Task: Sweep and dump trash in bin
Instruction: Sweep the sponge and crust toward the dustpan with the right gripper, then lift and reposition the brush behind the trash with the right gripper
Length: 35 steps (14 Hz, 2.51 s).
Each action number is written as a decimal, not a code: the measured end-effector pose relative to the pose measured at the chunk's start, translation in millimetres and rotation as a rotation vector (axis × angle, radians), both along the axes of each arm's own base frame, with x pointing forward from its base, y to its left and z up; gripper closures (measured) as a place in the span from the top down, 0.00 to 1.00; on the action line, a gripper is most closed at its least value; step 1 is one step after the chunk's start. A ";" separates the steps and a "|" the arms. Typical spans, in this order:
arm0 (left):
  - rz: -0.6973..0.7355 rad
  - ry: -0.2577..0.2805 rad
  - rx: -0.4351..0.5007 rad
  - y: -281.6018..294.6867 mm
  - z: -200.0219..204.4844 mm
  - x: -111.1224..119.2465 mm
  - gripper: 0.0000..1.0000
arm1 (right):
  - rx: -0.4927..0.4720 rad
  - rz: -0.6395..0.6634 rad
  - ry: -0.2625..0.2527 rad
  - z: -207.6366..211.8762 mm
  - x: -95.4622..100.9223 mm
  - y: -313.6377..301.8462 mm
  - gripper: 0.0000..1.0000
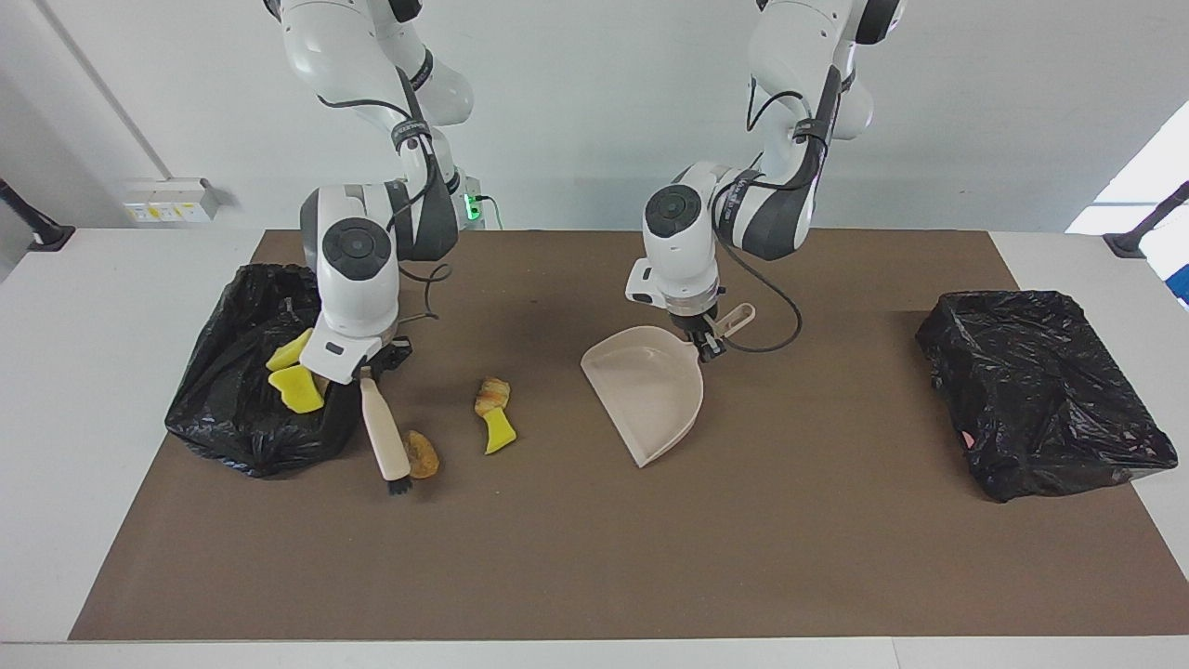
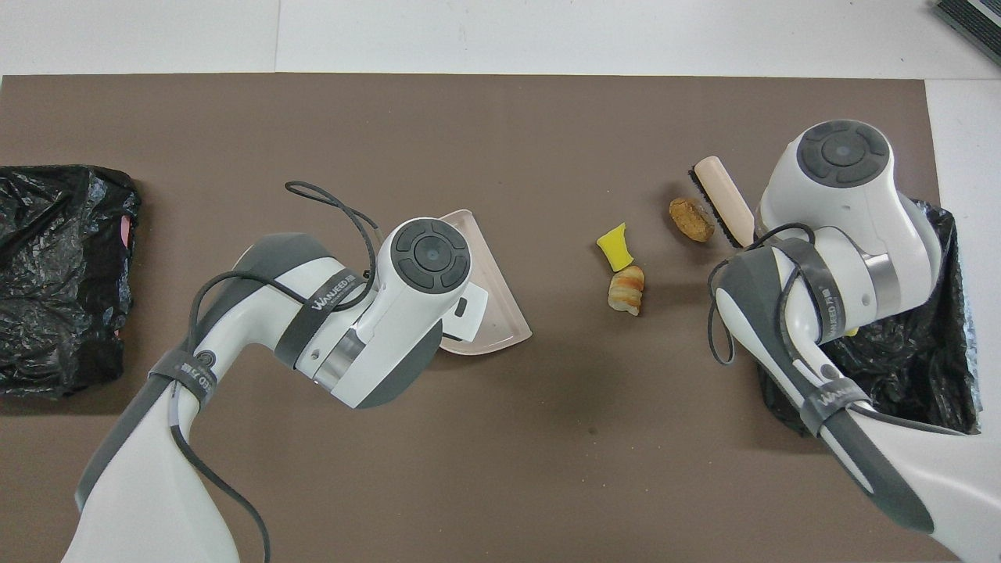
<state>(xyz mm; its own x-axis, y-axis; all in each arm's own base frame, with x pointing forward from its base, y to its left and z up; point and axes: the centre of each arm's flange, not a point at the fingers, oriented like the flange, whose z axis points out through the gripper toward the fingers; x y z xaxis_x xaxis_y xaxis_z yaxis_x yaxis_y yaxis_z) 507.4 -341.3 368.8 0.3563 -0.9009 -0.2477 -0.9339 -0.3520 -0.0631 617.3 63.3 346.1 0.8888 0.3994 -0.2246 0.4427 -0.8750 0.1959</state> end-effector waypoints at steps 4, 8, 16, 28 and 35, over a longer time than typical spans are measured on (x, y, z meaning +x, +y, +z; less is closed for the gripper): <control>-0.002 0.010 0.007 3.0 -3.2 -5.8 0.32 | 0.156 -0.076 0.066 -12.9 -12.6 32.4 0.26; -0.005 0.017 0.012 6.3 -5.2 -12.1 0.32 | 0.297 -0.167 0.129 -10.8 -30.3 77.5 0.26; -0.026 0.019 0.007 14.4 -14.4 -27.7 0.32 | 0.344 -0.337 0.175 -6.1 -69.5 165.3 0.26; -0.040 0.022 0.007 15.2 -14.2 -28.6 0.32 | 0.542 -0.380 0.273 56.6 -92.7 185.8 0.26; -0.115 0.038 0.009 17.3 -13.4 -27.5 0.32 | 0.192 -0.608 0.179 55.7 -122.0 132.8 0.26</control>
<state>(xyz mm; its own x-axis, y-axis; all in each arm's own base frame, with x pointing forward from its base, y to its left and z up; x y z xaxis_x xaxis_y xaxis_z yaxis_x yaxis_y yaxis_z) 479.9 -324.1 355.4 0.2414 -0.9328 -0.2676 -0.9697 -0.2424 -0.0299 495.2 196.1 401.9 0.9241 -0.1140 -0.3647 -0.1300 -0.9913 -0.0196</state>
